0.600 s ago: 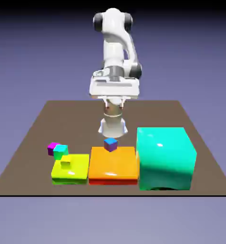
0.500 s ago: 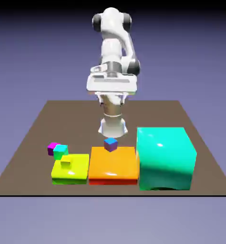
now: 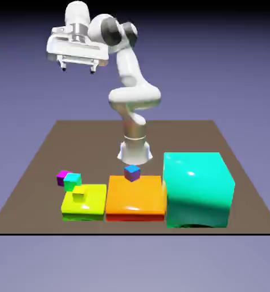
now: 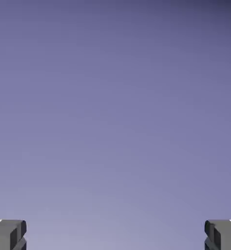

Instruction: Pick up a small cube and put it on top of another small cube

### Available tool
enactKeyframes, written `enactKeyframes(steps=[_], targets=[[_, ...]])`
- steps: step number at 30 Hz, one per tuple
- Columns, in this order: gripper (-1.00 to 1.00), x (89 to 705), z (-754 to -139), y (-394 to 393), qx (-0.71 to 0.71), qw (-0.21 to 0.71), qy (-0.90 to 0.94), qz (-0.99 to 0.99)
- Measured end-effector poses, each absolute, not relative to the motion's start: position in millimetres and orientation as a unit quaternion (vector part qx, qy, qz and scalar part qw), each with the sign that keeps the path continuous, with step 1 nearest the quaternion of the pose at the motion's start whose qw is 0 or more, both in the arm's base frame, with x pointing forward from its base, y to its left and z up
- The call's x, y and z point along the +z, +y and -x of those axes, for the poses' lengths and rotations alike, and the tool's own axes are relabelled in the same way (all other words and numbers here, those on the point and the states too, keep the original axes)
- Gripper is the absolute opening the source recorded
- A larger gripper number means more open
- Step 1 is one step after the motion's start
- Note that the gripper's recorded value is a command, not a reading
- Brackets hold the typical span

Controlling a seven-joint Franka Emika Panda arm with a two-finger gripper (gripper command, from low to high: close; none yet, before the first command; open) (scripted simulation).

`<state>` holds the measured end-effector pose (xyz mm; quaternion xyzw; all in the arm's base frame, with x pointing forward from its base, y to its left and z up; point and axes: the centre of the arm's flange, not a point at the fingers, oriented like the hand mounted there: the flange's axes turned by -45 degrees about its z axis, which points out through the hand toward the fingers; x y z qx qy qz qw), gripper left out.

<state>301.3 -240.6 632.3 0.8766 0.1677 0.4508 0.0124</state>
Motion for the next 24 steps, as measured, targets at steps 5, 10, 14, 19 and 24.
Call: enactKeyframes(steps=[5,10,14,19,24], targets=[[0.0,618.6,-262.9,-321.2,0.46,-0.011,0.204,-0.864],[0.0,573.6,-229.2,-397.2,0.468,-0.048,0.242,-0.848],[0.0,516.1,-208.3,-449.2,0.475,-0.088,0.275,-0.831],[0.0,421.6,-191.5,-496.3,0.486,-0.148,0.319,-0.8],[0.0,309.2,-184.0,-517.0,0.499,-0.219,0.364,-0.755]])
